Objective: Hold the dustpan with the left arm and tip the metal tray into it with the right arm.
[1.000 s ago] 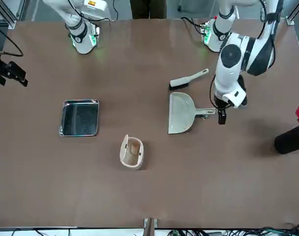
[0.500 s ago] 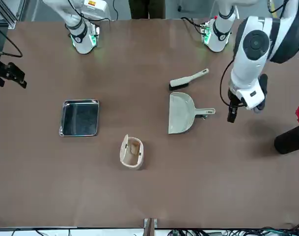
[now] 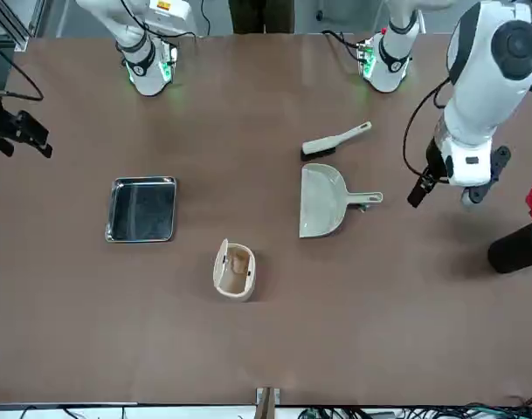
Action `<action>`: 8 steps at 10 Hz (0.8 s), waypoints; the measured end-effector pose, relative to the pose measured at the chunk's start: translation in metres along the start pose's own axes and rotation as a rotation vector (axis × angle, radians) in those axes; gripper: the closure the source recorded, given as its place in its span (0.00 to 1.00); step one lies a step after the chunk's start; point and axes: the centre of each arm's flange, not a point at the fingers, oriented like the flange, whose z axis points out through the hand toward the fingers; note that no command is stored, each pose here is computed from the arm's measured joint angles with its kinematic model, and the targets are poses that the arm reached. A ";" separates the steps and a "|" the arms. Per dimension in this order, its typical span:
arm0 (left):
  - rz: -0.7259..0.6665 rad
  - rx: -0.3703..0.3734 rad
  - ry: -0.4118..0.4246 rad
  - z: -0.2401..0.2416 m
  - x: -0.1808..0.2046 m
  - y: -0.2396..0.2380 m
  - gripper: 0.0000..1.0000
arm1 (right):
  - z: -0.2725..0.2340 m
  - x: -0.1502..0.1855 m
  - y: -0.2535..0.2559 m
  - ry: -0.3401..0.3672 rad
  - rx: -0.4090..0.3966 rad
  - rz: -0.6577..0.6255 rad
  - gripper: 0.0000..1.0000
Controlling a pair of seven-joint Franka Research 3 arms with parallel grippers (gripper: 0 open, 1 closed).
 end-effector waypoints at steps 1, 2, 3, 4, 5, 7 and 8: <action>0.125 -0.010 -0.041 -0.016 0.002 -0.005 0.00 | 0.000 0.000 0.000 -0.001 0.001 0.000 0.00; 0.257 -0.015 -0.064 -0.030 0.006 -0.011 0.00 | 0.001 0.000 -0.001 -0.003 0.001 -0.001 0.00; 0.364 -0.023 -0.067 -0.045 0.009 -0.016 0.00 | 0.001 -0.001 -0.002 -0.006 0.001 -0.003 0.00; 0.451 -0.038 -0.051 -0.062 0.012 -0.019 0.00 | 0.002 -0.001 -0.003 -0.009 0.001 -0.005 0.00; 0.525 -0.048 -0.035 -0.078 0.013 -0.022 0.00 | 0.002 -0.001 -0.004 -0.009 0.001 -0.007 0.00; 0.651 -0.048 -0.020 -0.100 0.012 -0.028 0.00 | 0.002 -0.001 -0.008 -0.010 0.001 -0.013 0.00; 0.683 -0.045 -0.020 -0.104 0.011 -0.029 0.00 | 0.002 -0.001 -0.010 -0.008 0.001 -0.010 0.00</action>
